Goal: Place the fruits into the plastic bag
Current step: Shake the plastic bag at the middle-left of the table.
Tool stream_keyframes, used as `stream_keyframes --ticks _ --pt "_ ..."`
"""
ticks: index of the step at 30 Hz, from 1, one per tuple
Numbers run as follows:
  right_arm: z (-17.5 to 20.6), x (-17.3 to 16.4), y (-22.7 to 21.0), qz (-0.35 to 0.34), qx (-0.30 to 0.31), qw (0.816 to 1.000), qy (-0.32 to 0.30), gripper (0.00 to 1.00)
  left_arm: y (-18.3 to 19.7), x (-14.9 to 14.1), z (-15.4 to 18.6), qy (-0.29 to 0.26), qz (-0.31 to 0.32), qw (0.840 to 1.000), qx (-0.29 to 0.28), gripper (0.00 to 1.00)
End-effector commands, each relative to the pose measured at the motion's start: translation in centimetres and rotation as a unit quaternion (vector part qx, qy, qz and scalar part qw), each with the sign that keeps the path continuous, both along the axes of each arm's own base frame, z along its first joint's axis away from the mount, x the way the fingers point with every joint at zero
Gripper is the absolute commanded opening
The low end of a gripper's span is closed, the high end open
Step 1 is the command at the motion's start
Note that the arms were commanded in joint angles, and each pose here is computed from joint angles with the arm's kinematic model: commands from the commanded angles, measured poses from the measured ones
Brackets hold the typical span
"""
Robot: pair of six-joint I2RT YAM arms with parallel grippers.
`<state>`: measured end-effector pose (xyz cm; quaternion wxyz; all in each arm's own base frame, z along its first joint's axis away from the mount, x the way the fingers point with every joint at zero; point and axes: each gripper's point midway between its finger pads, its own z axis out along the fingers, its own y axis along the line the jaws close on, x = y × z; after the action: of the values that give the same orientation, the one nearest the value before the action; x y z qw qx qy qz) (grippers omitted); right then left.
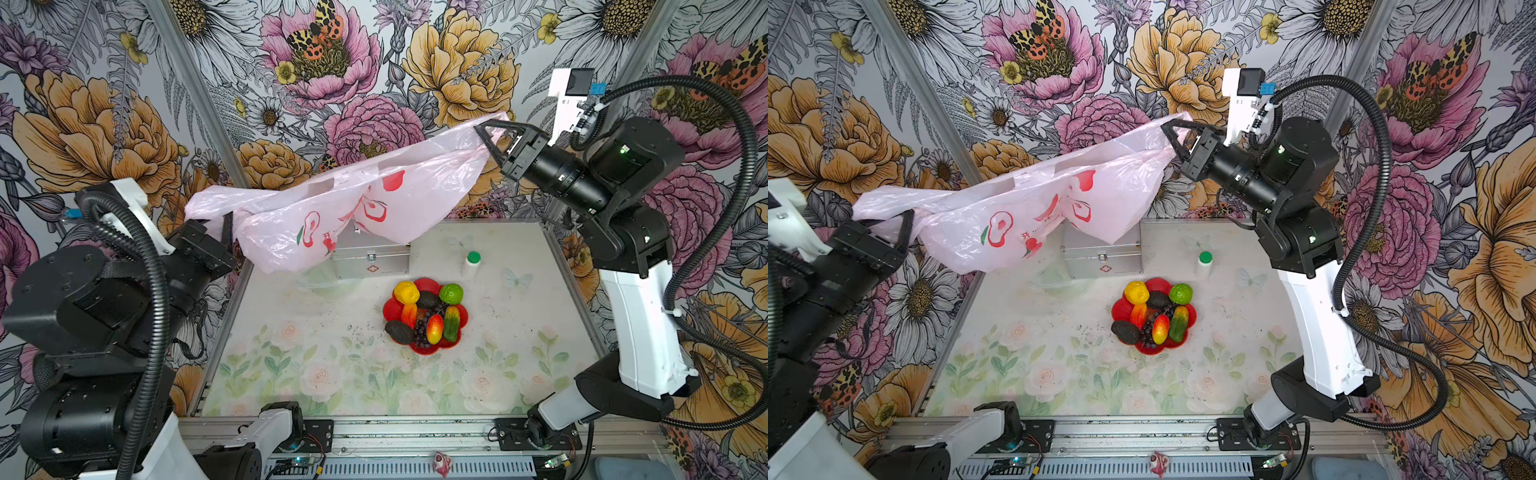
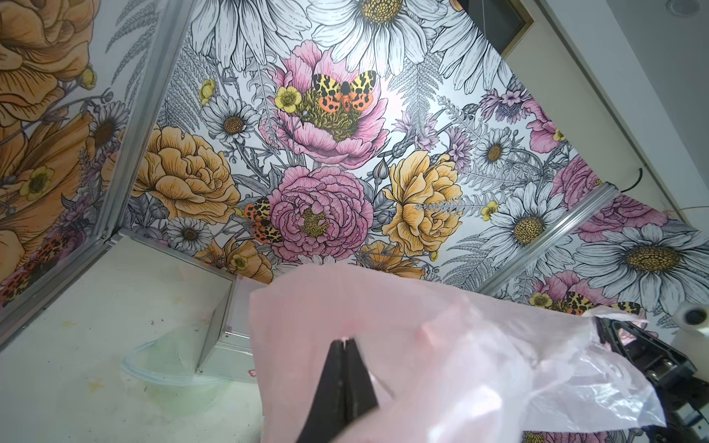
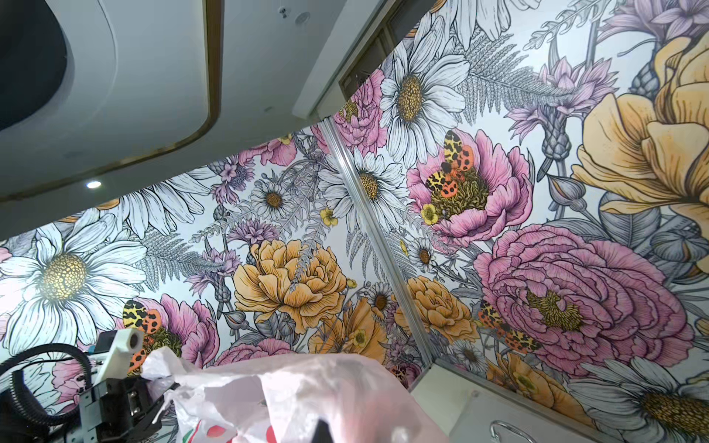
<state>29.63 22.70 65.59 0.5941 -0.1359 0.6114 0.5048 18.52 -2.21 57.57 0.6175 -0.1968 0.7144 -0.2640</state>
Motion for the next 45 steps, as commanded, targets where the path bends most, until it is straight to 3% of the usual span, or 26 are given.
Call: stream_keyframes --ticks 1,6,9,12,14,16,18,22,27,30,33,35,38,41,45 --pt "-5.7 4.2 2.2 0.027 -0.012 0.992 0.126 0.00 -0.7 3.2 -4.4 0.094 -0.022 0.995 -0.028 0.00" --pt "-9.1 9.3 4.4 0.018 -0.011 0.984 0.176 0.00 -0.5 8.3 -8.2 0.169 -0.016 0.985 -0.021 0.01" --pt "-8.9 13.0 7.0 0.021 0.000 0.990 0.138 0.00 -0.9 13.4 -8.8 0.188 -0.018 0.982 0.000 0.01" --pt "-4.8 15.1 7.8 0.008 0.072 0.997 0.025 0.00 -1.4 18.9 -5.9 0.142 -0.019 0.990 0.017 0.01" --pt "-0.4 14.5 6.1 -0.012 0.144 0.988 -0.046 0.00 -2.2 21.6 -2.2 0.065 -0.037 0.997 -0.006 0.01" --pt "2.7 12.7 4.7 -0.018 0.174 0.979 -0.100 0.00 -3.0 22.9 0.6 0.005 -0.062 0.997 -0.045 0.01" --pt "5.3 9.8 3.4 -0.019 0.175 0.974 -0.145 0.00 -4.7 22.2 4.0 -0.060 -0.090 0.993 -0.037 0.02" --pt "9.1 3.2 1.7 0.014 0.165 0.963 -0.212 0.00 -7.3 15.0 11.4 -0.218 -0.094 0.971 0.037 0.05" --pt "9.4 -1.5 3.3 0.093 0.135 0.960 -0.225 0.00 -9.4 9.1 14.7 -0.286 -0.126 0.947 0.077 0.05" --pt "4.9 -0.8 7.3 0.162 0.067 0.970 -0.165 0.00 -10.3 7.5 11.8 -0.254 -0.116 0.951 0.132 0.04" --pt "-7.8 4.0 13.2 0.221 -0.051 0.974 0.004 0.00 -8.3 7.4 4.4 -0.161 -0.059 0.968 0.182 0.04" --pt "-20.3 7.7 15.2 0.205 -0.143 0.956 0.151 0.00 -5.7 7.7 -4.1 -0.064 -0.005 0.974 0.218 0.04" --pt "-32.2 8.1 16.3 0.193 -0.241 0.919 0.245 0.00 -1.5 5.8 -15.7 0.063 0.066 0.971 0.223 0.03" --pt "-37.1 6.3 17.8 0.208 -0.290 0.897 0.260 0.00 1.8 2.4 -20.7 0.094 0.114 0.978 0.148 0.02" --pt "-39.8 6.0 19.3 0.222 -0.302 0.884 0.279 0.00 4.0 -0.4 -21.9 0.092 0.138 0.980 0.107 0.02"
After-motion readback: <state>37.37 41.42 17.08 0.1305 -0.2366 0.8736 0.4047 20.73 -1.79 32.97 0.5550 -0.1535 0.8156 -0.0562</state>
